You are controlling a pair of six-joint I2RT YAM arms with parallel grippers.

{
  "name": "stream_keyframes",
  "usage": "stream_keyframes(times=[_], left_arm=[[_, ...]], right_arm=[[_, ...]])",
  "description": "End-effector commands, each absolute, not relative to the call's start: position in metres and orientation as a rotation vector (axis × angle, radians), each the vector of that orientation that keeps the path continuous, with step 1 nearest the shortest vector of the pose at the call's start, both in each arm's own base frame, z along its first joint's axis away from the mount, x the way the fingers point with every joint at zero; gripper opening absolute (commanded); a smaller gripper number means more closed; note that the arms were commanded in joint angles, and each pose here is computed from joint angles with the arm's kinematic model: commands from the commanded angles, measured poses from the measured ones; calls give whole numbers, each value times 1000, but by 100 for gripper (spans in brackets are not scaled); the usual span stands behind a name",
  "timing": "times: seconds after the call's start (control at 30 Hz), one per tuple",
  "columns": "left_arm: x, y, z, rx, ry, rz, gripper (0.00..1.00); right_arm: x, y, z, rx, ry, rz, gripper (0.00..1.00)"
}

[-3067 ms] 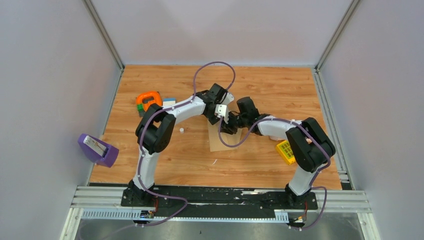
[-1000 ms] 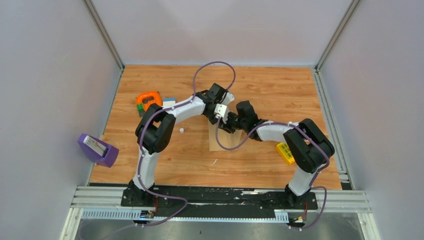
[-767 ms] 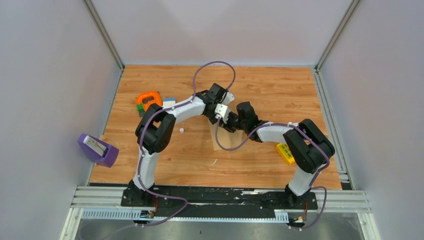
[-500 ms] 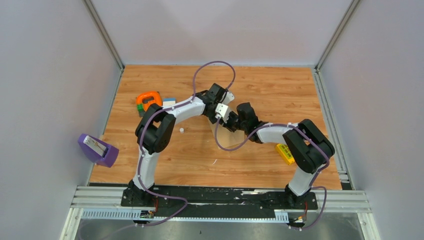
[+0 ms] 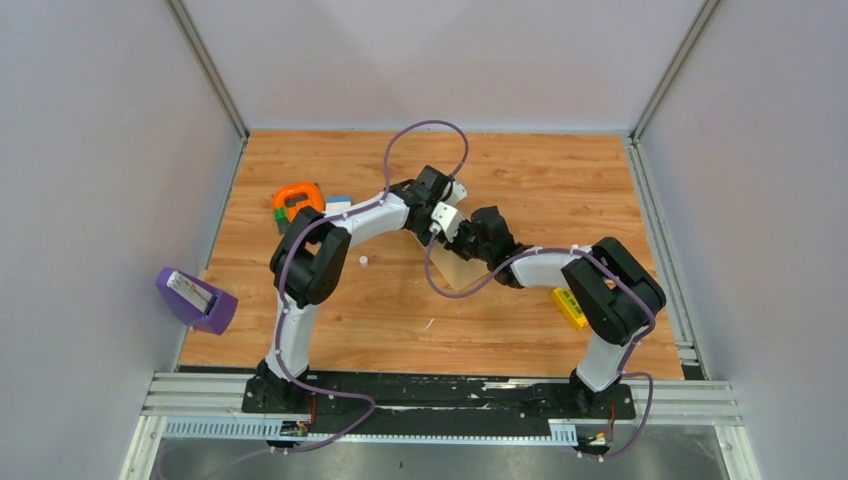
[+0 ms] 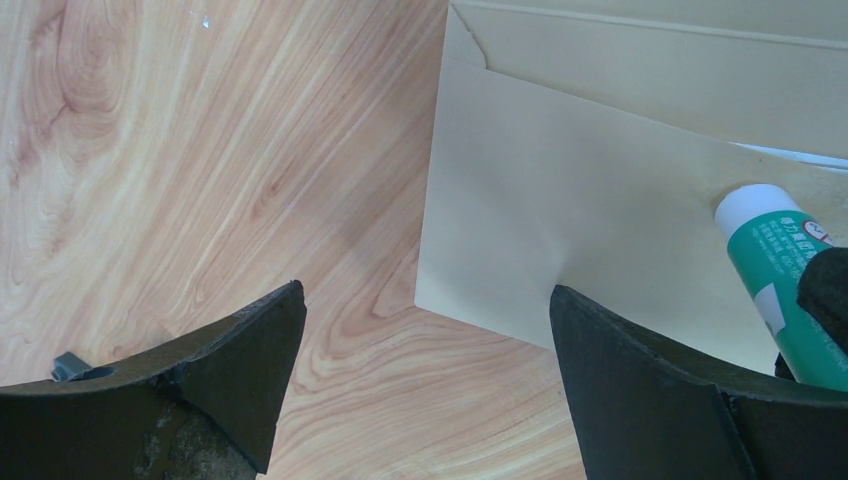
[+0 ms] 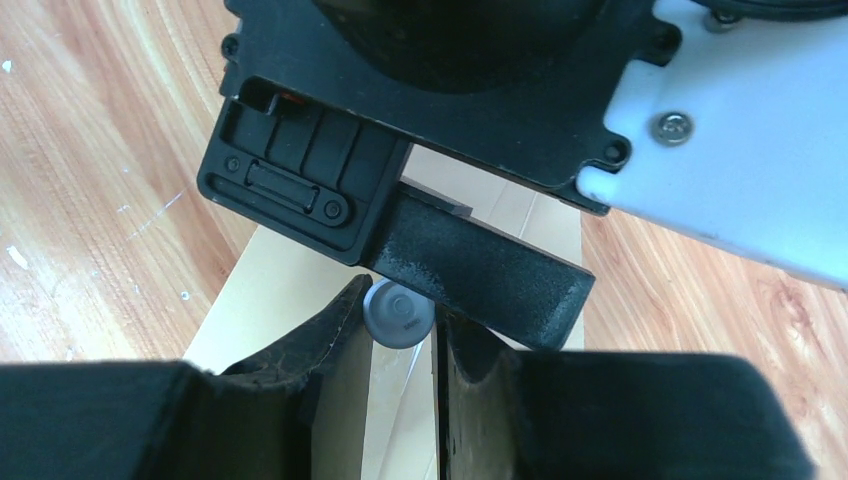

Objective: Place the letter into the envelope and seal it
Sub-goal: Paint the envelope at the center of the board.

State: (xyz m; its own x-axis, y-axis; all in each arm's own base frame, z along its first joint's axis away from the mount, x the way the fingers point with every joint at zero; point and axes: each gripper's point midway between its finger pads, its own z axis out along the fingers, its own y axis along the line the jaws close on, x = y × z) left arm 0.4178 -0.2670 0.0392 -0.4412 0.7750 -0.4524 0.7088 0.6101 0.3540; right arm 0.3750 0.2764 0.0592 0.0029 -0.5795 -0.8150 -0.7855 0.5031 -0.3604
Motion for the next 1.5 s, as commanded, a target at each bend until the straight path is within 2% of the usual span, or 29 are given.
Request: stream_keyframes(times=[0.0,0.23,0.47,0.7,1.1,1.47], left_arm=[[377,-282,29,1319,2290,43,100],[375,-286,38,1270,2313,-57,100],[376,-282,35,1243,2328,-69,100],[381,-279,45,1167,2329,-82,100],[397,-266,99,891,2269,-453,100],[404,-252,55,900,2402,-279,100]], right_arm=[[404,270,87,-966,1701,219,0],[406,257,121,-749,1793,442,0],[404,247,124,-592,1904,716,0],[399,245,118,-513,1978,838,0],[395,246,109,-475,2039,928,0],[399,251,96,-450,2110,951,0]])
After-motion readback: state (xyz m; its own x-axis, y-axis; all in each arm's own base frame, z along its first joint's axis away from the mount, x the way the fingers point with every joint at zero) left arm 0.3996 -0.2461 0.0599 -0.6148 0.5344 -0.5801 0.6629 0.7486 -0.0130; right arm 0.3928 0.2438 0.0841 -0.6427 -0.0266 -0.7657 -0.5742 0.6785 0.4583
